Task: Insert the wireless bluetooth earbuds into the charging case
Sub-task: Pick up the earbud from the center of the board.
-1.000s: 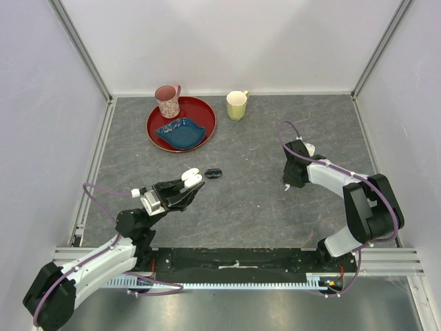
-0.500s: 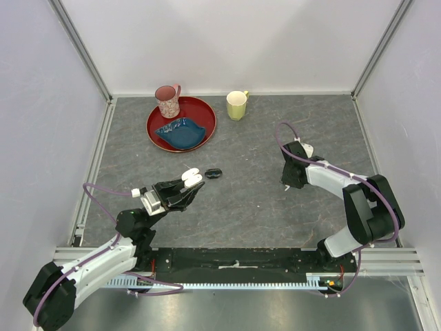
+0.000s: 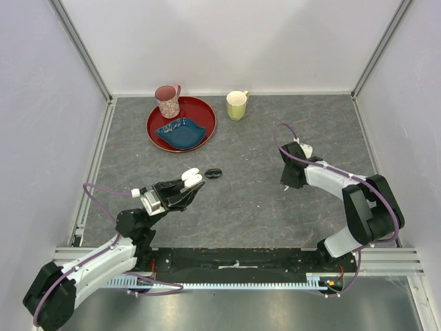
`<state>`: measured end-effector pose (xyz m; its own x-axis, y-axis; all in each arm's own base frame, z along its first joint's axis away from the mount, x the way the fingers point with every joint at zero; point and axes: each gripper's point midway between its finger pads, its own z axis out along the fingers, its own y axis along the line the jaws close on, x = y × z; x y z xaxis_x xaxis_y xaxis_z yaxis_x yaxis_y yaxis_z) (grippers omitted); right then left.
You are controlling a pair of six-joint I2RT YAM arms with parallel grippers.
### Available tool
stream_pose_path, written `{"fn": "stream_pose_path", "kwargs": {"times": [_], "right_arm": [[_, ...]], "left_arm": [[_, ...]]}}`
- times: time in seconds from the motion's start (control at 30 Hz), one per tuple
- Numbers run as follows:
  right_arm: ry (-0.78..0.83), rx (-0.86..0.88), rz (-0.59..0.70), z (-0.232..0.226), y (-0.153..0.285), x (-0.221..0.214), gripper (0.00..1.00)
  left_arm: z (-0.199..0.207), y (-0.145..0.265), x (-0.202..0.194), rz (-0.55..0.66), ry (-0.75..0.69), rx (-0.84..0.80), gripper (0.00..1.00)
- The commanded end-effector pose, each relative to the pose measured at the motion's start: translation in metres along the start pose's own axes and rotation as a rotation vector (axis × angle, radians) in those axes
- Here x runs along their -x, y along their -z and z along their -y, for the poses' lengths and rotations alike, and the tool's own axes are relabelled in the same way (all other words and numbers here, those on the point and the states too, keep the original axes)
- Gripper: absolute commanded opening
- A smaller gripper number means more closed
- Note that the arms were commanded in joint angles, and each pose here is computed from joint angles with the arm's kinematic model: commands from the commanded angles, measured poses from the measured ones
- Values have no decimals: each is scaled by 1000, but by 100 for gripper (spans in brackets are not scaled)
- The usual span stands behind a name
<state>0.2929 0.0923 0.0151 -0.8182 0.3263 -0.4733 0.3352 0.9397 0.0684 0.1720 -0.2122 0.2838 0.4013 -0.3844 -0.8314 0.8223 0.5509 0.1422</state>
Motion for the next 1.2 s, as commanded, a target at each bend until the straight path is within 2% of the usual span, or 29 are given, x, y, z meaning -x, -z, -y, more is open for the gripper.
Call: {"fn": "stream_pose_path", "kwargs": {"times": [0.0, 0.1, 0.17, 0.37, 0.43, 0.7, 1.17], "right_arm": [[2, -33, -42, 9, -3, -16, 32], [3, -26, -43, 7, -3, -15, 29], [3, -11, -40, 4, -2, -14, 20], [16, 62, -15, -11, 5, -9, 10], [26, 106, 10, -21, 12, -5, 3], [57, 272, 148, -56, 49, 19, 0], [107, 521, 440, -115, 145, 61, 0]], "left_arm": [[-4, 5, 5, 34, -41, 24, 2], [-4, 5, 4, 31, -40, 26, 2], [-3, 5, 4, 33, -42, 23, 2], [-4, 4, 4, 30, -40, 24, 2], [-4, 4, 4, 30, -40, 23, 2], [-5, 2, 5, 31, -40, 26, 2], [-8, -2, 6, 32, -43, 32, 2]]}}
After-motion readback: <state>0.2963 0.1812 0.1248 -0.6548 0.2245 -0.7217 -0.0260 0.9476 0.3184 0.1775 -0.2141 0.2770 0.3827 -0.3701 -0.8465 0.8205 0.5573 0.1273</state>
